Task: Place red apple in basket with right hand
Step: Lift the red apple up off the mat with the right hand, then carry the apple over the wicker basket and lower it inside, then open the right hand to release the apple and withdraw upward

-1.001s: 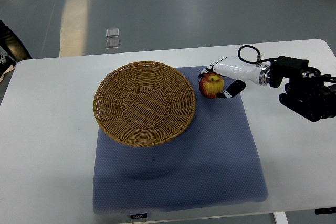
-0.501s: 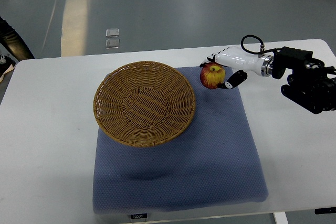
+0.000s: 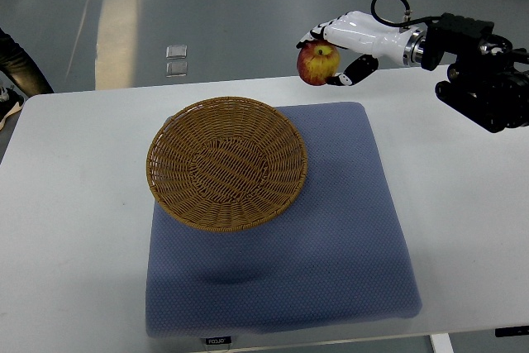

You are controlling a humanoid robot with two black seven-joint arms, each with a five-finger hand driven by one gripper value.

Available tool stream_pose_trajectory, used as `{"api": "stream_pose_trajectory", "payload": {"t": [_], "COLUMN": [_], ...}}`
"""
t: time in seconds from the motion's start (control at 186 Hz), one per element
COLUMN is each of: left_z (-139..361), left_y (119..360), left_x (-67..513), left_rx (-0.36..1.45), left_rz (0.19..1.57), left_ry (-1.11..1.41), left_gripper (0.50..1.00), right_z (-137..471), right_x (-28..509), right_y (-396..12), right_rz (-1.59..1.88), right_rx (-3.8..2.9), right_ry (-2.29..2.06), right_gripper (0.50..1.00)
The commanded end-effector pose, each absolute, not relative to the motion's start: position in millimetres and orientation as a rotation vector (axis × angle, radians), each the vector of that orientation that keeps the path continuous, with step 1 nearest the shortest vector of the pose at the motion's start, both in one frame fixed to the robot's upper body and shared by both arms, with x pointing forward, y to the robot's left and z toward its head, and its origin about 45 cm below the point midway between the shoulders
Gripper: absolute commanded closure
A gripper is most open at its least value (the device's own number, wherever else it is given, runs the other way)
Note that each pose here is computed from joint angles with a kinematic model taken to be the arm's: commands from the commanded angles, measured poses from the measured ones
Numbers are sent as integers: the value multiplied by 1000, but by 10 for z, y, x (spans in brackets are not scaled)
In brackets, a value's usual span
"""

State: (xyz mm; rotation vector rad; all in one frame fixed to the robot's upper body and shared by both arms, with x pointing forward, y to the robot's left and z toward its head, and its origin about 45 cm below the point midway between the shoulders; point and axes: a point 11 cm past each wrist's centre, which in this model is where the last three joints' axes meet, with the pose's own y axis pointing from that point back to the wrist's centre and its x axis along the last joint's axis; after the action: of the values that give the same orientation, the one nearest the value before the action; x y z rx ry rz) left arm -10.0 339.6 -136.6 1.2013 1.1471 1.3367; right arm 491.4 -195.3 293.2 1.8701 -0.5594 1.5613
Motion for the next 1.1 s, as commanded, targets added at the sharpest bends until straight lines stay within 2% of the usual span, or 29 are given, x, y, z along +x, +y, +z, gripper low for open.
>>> {"api": "stream_pose_trajectory", "payload": {"t": [0.0,0.194,0.371,0.56,0.85,0.931,1.093], "left_z": [-1366,-1366,-1366,-1366,-1366,-1366,-1366], "left_y": [3396,3396,3396,3396,3396,3396,3396], "left_x": [-100,-100,-100,-100,-100,-100,-100], "left_rx": [1202,1202,1202,1202,1202,1202,1202], "left_rz": [1336,1336,1336,1336,1336,1336,1336], "left_ry": [1146,1146,1146,1146,1146,1146,1146], "left_gripper": [500,500,500,500,500,500,500], "right_z": [2972,2851,2608,2289,2174,2152,2152], "right_x": [4838,4629,4468,4284,4223,4211,4215], "right_y": [-1739,-1137,-884,-728,-702,-702,-707], "right_rz": [1597,1639,1606,1534,1506,1502,1500], "right_rx": [1919,2047,2119,2187,2210,2214,2216], "right_ry": [-520,-427,-366,-319,-316,-320,-328], "right_gripper": [803,797,787,781,748,713,685]}}
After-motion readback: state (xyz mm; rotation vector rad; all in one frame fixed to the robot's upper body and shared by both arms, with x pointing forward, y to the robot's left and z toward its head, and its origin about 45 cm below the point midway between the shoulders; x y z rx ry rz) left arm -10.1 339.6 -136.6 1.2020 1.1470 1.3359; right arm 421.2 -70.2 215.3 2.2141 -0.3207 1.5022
